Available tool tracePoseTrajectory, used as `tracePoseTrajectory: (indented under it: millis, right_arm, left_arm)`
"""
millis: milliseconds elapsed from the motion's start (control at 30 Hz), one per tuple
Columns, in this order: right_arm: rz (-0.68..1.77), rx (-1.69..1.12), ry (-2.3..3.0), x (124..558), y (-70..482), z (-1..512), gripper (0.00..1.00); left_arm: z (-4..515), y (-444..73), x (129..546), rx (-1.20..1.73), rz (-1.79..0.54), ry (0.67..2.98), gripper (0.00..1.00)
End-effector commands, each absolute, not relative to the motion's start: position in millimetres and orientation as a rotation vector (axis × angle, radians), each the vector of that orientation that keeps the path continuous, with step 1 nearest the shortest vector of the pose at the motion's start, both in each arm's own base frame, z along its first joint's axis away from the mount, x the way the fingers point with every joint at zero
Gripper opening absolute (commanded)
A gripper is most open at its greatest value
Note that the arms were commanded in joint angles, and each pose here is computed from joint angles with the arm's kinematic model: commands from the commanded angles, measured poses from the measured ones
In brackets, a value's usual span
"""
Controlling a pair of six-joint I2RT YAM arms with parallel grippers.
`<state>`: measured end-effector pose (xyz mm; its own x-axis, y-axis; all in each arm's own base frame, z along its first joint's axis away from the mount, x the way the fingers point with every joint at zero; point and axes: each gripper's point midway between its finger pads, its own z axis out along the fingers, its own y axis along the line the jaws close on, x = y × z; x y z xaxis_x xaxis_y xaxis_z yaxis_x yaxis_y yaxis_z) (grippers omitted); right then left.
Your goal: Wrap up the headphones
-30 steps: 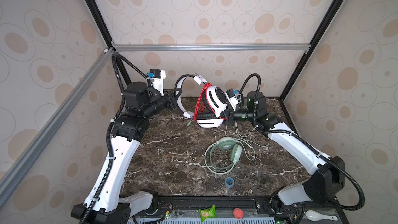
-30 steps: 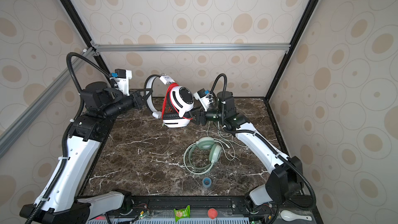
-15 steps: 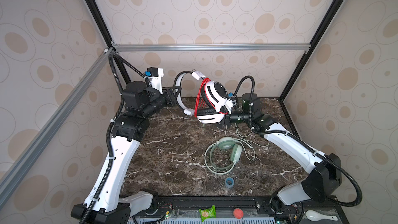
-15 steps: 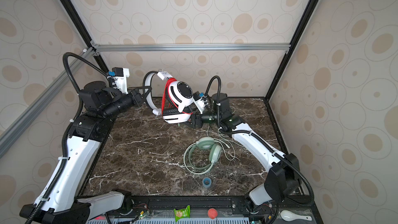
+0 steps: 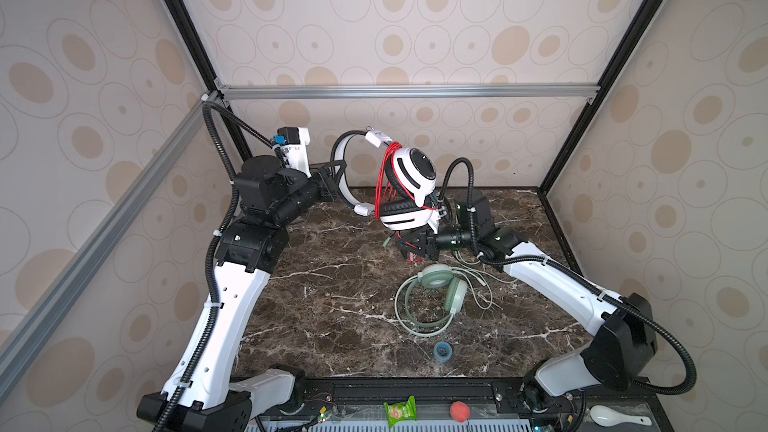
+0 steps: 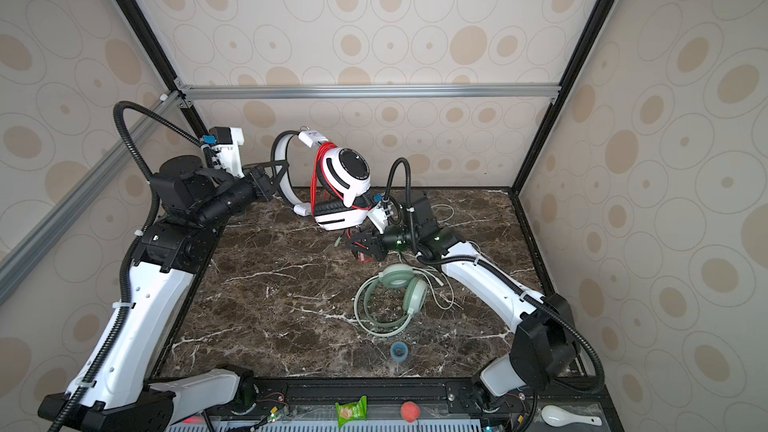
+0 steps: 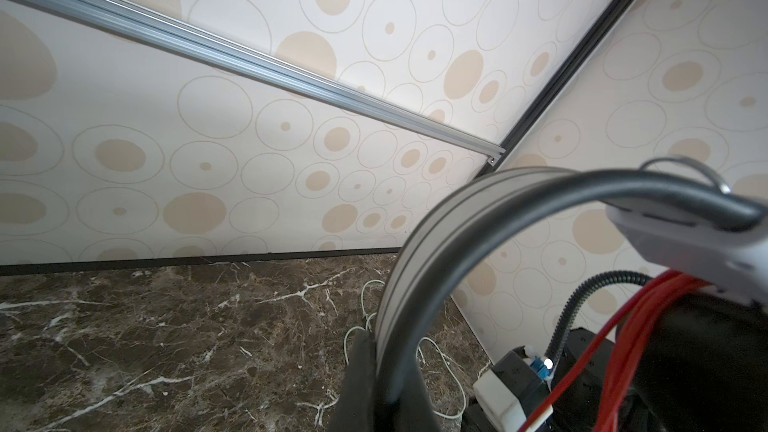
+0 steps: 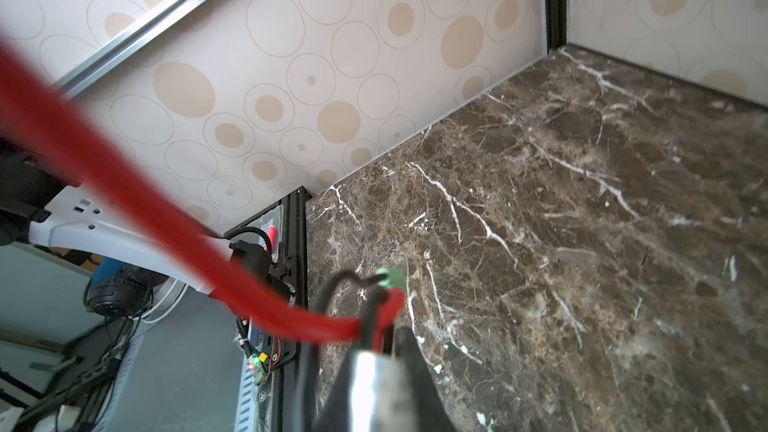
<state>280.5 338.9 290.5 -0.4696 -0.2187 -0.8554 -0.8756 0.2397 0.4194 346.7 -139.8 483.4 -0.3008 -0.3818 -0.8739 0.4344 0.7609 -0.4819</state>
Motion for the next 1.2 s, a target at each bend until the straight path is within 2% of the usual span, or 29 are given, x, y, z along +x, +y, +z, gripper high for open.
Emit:
tracePoseTrajectory:
  millis: [0, 200, 500, 700, 800, 900, 1000, 1033, 1167]
  right_arm:
    - [1.224, -0.964, 1.863, 280, 335, 281, 0.16]
    - [1.149, -0.887, 1.887, 284, 322, 273, 0.14]
    - [1.179, -0.502, 1.856, 310, 287, 269, 0.18]
    - [1.193, -0.284, 1.834, 325, 256, 259, 0.16]
    - [1.186, -0.330, 1.858, 323, 259, 258, 0.13]
    - [1.213, -0.468, 1.850, 317, 271, 269, 0.22]
    - [1.199, -0.565, 1.814, 317, 278, 283, 0.47]
    - [1.196, -0.598, 1.796, 318, 281, 291, 0.52]
    - [1.203, -0.701, 1.753, 323, 291, 317, 0.56]
  left_arm:
    - [550, -125, 334, -0.040, -0.837, 1.476, 0.00]
    - [554, -108, 338, -0.131, -0.780, 1.446, 0.00]
    - [542, -73, 335, -0.281, -0.661, 1.440, 0.00]
    - [535, -68, 337, -0.295, -0.645, 1.452, 0.00]
    - [532, -74, 341, -0.268, -0.661, 1.472, 0.00]
    - [533, -76, 343, -0.246, -0.659, 1.480, 0.00]
    - [536, -79, 343, -0.220, -0.659, 1.487, 0.00]
    - [537, -81, 343, -0.208, -0.664, 1.490, 0.00]
    - [532, -87, 343, -0.171, -0.684, 1.510, 0.00]
